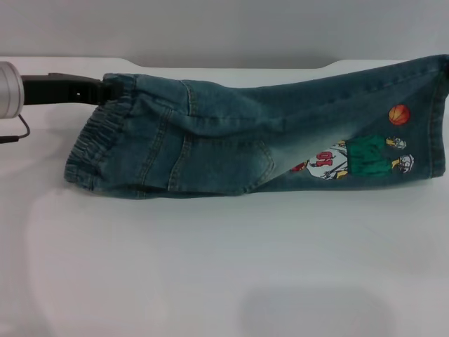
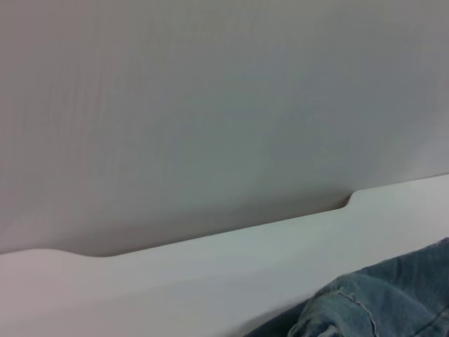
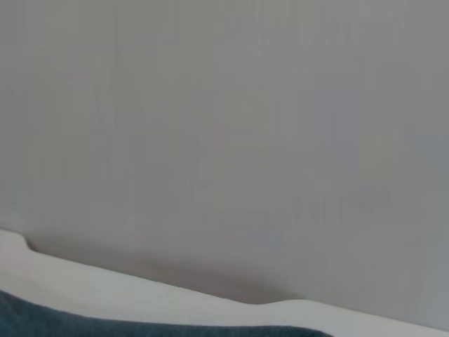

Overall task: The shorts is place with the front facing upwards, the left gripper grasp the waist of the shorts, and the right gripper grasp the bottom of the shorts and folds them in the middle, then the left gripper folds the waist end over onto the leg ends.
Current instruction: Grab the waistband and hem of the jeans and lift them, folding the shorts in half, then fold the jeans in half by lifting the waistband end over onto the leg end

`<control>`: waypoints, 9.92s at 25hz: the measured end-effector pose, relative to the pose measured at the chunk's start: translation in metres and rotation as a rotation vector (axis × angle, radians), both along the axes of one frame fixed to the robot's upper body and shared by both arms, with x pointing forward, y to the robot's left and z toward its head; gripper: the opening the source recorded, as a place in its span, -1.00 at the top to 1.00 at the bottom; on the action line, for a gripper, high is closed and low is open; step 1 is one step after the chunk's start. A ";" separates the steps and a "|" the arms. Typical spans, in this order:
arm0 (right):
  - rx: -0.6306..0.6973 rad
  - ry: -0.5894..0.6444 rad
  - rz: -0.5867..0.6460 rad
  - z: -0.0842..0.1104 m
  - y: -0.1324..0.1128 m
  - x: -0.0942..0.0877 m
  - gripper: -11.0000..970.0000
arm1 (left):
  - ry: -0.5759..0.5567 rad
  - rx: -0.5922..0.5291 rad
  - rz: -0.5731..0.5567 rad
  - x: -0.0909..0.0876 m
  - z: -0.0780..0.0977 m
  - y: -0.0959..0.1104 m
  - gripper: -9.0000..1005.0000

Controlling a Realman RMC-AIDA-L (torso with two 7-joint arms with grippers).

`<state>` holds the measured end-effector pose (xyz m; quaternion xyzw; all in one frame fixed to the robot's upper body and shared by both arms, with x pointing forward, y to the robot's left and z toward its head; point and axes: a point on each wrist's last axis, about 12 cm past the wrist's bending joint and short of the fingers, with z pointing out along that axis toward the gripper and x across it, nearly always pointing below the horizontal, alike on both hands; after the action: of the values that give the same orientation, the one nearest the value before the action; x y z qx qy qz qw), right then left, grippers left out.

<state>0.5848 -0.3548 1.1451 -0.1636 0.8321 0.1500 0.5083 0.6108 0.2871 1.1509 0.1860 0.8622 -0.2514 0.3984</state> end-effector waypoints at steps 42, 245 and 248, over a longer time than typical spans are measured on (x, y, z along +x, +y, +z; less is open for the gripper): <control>-0.010 0.024 -0.078 -0.024 0.009 0.020 0.33 | 0.010 -0.025 0.077 0.008 -0.007 -0.004 0.51; -0.019 0.081 0.281 -0.070 0.082 0.002 0.04 | -0.309 0.391 -0.650 0.003 0.145 -0.146 0.87; -0.019 0.078 0.281 -0.069 0.084 0.004 0.05 | -0.306 0.396 -0.661 0.001 0.146 -0.149 0.87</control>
<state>0.5884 -0.2713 1.0758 -0.2775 0.8215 0.2181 0.4478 0.6118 0.1381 1.2973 0.5611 0.7186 -0.1645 0.3765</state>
